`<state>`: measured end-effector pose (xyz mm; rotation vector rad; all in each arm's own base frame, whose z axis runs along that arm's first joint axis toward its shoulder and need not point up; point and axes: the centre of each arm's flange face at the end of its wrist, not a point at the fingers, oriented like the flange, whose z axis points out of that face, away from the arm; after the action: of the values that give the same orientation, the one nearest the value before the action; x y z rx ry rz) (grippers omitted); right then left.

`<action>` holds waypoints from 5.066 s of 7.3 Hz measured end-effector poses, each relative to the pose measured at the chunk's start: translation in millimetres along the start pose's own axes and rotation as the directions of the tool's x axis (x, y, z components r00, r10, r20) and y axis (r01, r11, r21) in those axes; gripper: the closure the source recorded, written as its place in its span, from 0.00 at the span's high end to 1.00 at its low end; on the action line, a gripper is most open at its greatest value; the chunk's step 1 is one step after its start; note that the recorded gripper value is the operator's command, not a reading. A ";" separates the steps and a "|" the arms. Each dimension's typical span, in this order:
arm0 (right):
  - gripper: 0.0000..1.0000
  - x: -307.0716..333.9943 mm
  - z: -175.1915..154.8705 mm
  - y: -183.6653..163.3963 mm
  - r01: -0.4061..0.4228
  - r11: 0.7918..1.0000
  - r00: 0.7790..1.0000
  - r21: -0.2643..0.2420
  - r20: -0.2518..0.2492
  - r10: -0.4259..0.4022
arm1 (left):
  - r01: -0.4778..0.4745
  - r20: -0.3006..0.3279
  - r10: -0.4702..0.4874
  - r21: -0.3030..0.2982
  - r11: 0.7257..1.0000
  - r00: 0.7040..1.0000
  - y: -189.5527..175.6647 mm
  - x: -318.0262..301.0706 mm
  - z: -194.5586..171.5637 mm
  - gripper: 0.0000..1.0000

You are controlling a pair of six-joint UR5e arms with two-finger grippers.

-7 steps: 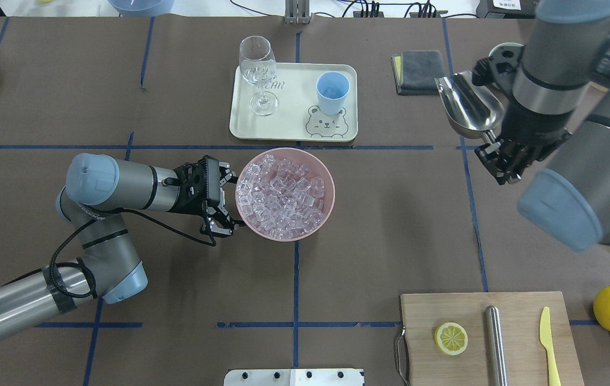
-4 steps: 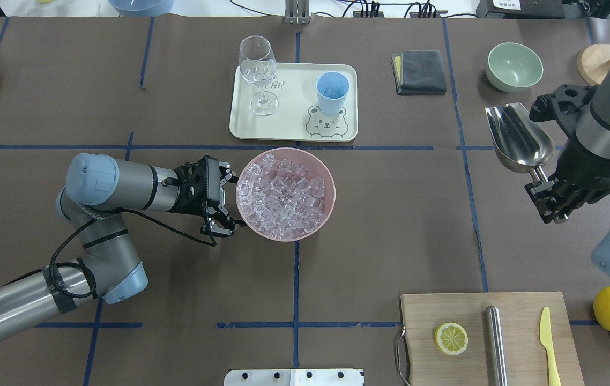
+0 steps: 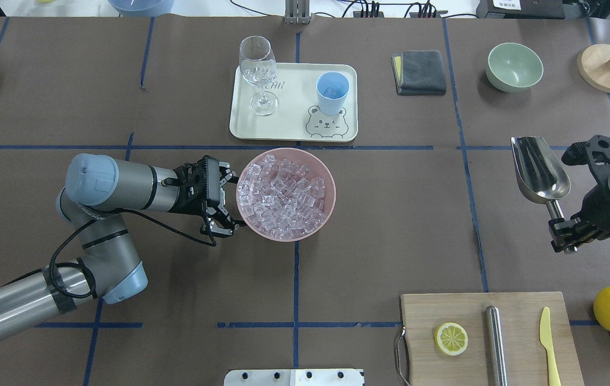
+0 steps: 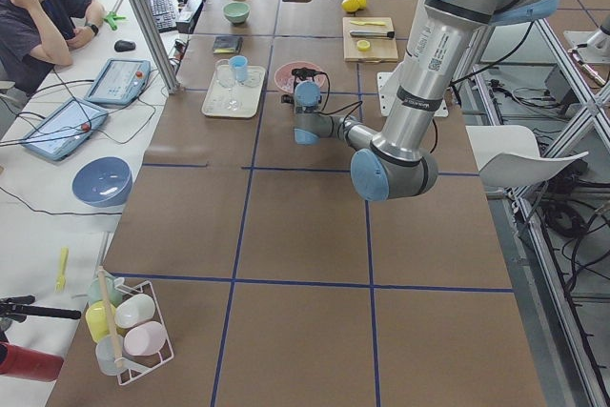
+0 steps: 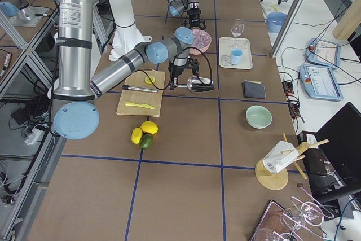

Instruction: Put ice in cup with scoop

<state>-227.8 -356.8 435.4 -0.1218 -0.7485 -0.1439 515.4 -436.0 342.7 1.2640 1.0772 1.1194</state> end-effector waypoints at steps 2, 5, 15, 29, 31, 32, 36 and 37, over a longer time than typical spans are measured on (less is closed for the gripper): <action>0.00 8.2 60.7 -0.2 -0.024 1.000 0.999 0.012 0.042 0.024 | 0.000 0.001 0.000 -0.001 1.000 1.000 0.8 -0.1 -0.7 1.00; 0.00 -2.4 97.7 8.6 -0.006 1.000 1.000 -0.020 0.017 0.006 | 0.000 0.000 0.000 -0.002 1.000 1.000 1.9 0.4 -0.4 1.00; 1.00 -21.9 118.9 16.2 0.011 1.000 0.999 -0.021 -0.033 -0.012 | -0.001 0.000 0.001 -0.002 1.000 1.000 1.6 0.4 -0.3 1.00; 1.00 338.7 -57.8 -29.9 0.099 0.973 0.995 0.210 -0.035 -0.094 | 0.091 0.037 -0.088 -0.111 0.990 0.995 60.3 -92.3 -99.4 1.00; 1.00 346.0 -57.3 -24.5 0.081 0.974 0.997 0.212 -0.025 -0.078 | 0.202 0.166 -0.169 -0.207 0.957 0.972 95.8 -148.6 -163.3 1.00; 1.00 346.5 -56.7 -24.2 0.077 0.974 0.997 0.212 -0.022 -0.074 | 0.256 0.229 -0.197 -0.264 0.930 0.953 110.5 -176.1 -197.3 1.00; 1.00 347.8 -55.2 -24.0 0.074 0.975 0.997 0.210 -0.022 -0.071 | 0.604 0.464 -0.415 -0.401 0.689 0.782 145.9 -261.0 -373.1 1.00; 1.00 348.2 -54.9 -24.5 0.074 0.975 0.997 0.210 -0.023 -0.071 | 0.694 0.533 -0.469 -0.381 0.611 0.705 158.3 -271.4 -420.3 1.00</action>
<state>56.6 -419.9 635.4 0.1082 -0.7488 -0.1340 55.8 -644.1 487.4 0.5226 0.6940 0.5484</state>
